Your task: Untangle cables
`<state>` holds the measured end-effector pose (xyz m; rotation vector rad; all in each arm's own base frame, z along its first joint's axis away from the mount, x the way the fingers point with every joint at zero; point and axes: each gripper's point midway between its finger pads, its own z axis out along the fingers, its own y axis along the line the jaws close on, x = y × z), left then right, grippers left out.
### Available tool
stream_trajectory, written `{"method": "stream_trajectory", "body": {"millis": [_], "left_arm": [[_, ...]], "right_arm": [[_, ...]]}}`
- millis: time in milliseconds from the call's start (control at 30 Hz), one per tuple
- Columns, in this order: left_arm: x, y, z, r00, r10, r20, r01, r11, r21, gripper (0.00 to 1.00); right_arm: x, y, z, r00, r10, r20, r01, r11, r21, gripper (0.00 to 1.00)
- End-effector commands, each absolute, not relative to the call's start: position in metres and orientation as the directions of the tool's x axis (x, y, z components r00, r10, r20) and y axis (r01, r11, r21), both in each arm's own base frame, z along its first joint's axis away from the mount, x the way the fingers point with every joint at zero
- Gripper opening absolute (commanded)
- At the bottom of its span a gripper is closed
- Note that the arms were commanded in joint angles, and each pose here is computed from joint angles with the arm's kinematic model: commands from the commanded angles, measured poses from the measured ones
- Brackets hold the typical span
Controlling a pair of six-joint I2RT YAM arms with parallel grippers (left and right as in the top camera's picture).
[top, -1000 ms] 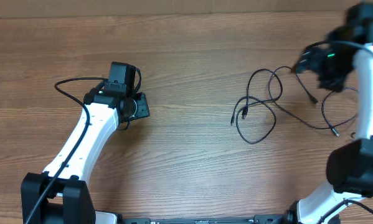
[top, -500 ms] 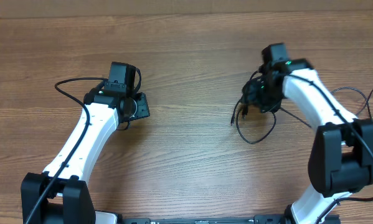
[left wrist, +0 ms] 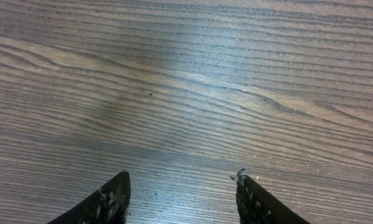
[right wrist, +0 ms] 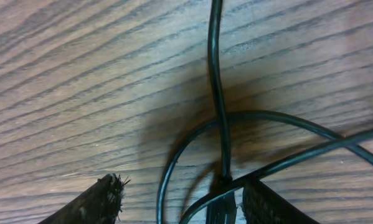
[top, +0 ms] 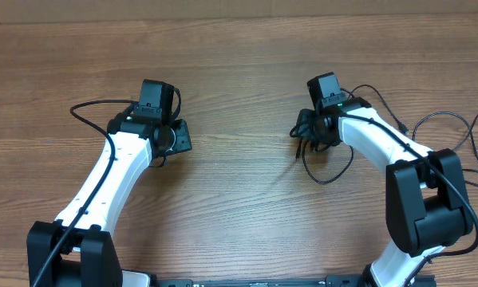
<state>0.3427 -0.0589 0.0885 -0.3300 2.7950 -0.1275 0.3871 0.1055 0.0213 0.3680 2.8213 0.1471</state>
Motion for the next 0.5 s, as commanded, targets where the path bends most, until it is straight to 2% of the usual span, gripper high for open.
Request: {"method": "stream_trajectory", "body": {"millis": [0, 167, 300, 467], "left_arm": [[0.343, -0.062, 0.088, -0.93, -0.211, -0.3, -0.182, 0.976, -0.121, 0.55], [0.343, -0.062, 0.088, -0.93, -0.211, -0.3, -0.182, 0.976, -0.121, 0.55], [0.342, -0.062, 0.087, -0.931, -0.211, -0.299, -0.182, 0.976, -0.121, 0.55], [0.343, -0.062, 0.088, -0.93, -0.211, -0.3, -0.182, 0.976, -0.121, 0.55]], "right_arm": [[0.387, 0.1, 0.017, -0.917, 0.277, -0.288, 0.256, 0.96, 0.112, 0.61], [0.388, 0.095, 0.017, -0.905, 0.304, -0.298, 0.288, 0.953, 0.097, 0.6], [0.379, 0.095, 0.014, -0.908, 0.322, -0.268, 0.311, 0.947, 0.086, 0.54], [0.374, 0.101, 0.009, -0.907, 0.341, -0.246, 0.323, 0.94, 0.111, 0.42]]}}
